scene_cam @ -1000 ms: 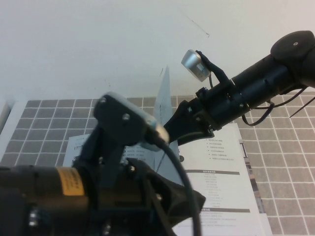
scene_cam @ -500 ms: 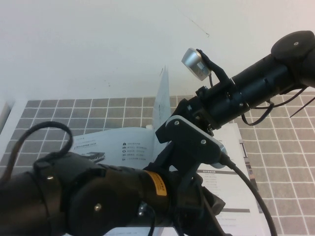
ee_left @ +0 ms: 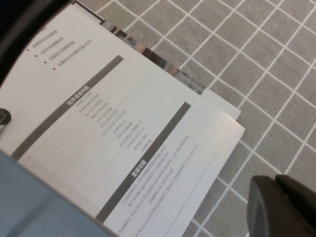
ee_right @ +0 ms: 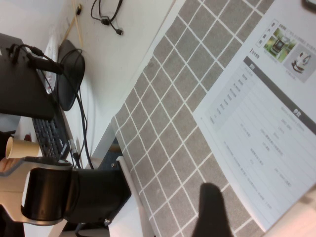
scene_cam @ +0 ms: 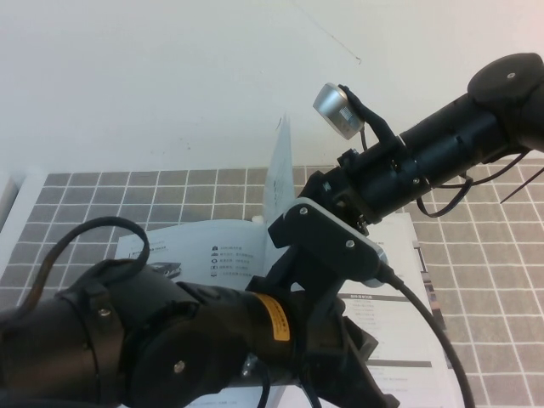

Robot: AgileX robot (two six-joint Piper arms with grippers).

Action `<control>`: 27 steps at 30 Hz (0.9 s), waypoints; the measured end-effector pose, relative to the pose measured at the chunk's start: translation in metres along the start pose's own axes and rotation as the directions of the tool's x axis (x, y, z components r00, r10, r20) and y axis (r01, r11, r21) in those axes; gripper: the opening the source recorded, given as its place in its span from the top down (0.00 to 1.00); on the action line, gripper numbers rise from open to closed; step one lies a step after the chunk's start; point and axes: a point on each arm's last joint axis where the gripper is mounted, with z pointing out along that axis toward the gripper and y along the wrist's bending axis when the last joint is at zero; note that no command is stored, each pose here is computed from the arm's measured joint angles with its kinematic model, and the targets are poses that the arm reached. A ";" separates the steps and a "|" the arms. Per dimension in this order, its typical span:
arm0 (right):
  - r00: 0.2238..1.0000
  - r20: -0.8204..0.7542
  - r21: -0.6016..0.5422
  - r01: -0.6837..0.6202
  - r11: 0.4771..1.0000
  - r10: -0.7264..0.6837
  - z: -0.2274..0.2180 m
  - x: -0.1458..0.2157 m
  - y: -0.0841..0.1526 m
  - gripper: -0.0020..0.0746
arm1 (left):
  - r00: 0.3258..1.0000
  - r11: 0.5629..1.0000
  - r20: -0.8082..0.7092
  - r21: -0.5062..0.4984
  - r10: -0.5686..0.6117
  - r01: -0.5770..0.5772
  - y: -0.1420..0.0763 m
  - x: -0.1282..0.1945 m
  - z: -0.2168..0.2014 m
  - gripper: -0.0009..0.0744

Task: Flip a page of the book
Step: Open the closed book

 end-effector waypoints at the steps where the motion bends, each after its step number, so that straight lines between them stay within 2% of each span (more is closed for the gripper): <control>1: 1.000 0.000 0.000 0.000 1.000 0.000 0.000 0.000 0.000 0.39 | 1.000 1.000 0.000 -0.007 -0.003 0.003 0.001 0.000 0.000 0.99; 14: 1.000 0.000 0.000 0.000 1.000 0.000 0.000 0.000 0.000 0.39 | 0.997 0.988 -0.077 -0.153 -0.004 -0.008 0.014 0.007 -0.001 0.99; 21: 1.000 0.001 0.000 0.005 1.000 -0.005 0.000 0.000 0.000 0.39 | 0.997 0.986 -0.077 -0.167 0.004 -0.016 0.015 0.007 -0.002 0.99; 27: 0.997 0.013 0.067 0.081 0.995 -0.082 -0.016 -0.014 0.007 0.39 | 0.997 0.985 -0.082 -0.172 0.011 -0.025 0.015 0.007 -0.002 0.99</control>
